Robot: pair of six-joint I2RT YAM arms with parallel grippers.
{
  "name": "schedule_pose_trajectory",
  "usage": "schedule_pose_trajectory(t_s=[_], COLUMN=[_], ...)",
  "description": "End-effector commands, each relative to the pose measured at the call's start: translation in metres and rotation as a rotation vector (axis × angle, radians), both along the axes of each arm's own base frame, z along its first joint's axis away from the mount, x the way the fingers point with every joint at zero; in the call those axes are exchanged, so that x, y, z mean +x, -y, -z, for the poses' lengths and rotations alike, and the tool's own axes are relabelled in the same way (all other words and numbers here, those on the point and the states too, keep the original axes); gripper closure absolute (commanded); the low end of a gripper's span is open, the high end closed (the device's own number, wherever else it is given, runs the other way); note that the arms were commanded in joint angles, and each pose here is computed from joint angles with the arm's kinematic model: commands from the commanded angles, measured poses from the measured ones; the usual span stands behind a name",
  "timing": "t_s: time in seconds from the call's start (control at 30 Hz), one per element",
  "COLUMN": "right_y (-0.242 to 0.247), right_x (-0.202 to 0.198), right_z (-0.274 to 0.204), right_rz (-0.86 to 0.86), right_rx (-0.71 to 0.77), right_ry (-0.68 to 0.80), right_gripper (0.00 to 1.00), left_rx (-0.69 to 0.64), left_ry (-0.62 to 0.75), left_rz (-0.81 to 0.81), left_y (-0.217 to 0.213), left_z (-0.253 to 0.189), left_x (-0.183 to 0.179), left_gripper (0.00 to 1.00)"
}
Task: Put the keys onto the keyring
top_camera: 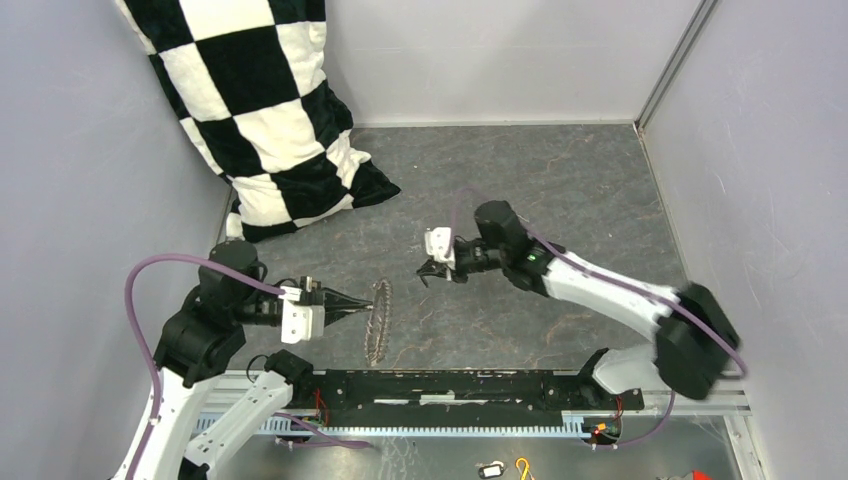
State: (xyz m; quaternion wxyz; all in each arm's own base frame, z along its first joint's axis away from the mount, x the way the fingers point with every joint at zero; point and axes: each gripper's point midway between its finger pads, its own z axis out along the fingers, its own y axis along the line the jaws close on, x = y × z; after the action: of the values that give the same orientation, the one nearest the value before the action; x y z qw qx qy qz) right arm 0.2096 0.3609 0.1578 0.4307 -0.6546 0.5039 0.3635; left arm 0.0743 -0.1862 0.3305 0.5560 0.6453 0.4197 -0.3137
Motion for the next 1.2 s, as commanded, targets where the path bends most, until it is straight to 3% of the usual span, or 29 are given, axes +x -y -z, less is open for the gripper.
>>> schedule_pose_trajectory(t_s=[0.0, 0.23, 0.5, 1.17], right_y=[0.02, 0.031, 0.026, 0.001], right_x=[-0.019, -0.067, -0.113, -0.142], right_z=[-0.07, -0.149, -0.195, -0.206], right_rz=[0.082, 0.067, -0.074, -0.211], right_rx=[0.106, 0.211, 0.263, 0.256], right_ry=[0.182, 0.327, 0.342, 0.411], right_gripper=[1.0, 1.0, 1.0, 1.0], left_rx=[-0.005, 0.011, 0.001, -0.068], left_ry=[0.074, 0.129, 0.189, 0.103], left_rz=[0.139, 0.231, 0.301, 0.368], left_y=[0.008, 0.014, 0.023, 0.029], left_z=[0.004, 0.012, 0.014, -0.013], left_x=[-0.009, -0.006, 0.002, -0.007], left_gripper=[0.98, 0.98, 0.98, 0.98])
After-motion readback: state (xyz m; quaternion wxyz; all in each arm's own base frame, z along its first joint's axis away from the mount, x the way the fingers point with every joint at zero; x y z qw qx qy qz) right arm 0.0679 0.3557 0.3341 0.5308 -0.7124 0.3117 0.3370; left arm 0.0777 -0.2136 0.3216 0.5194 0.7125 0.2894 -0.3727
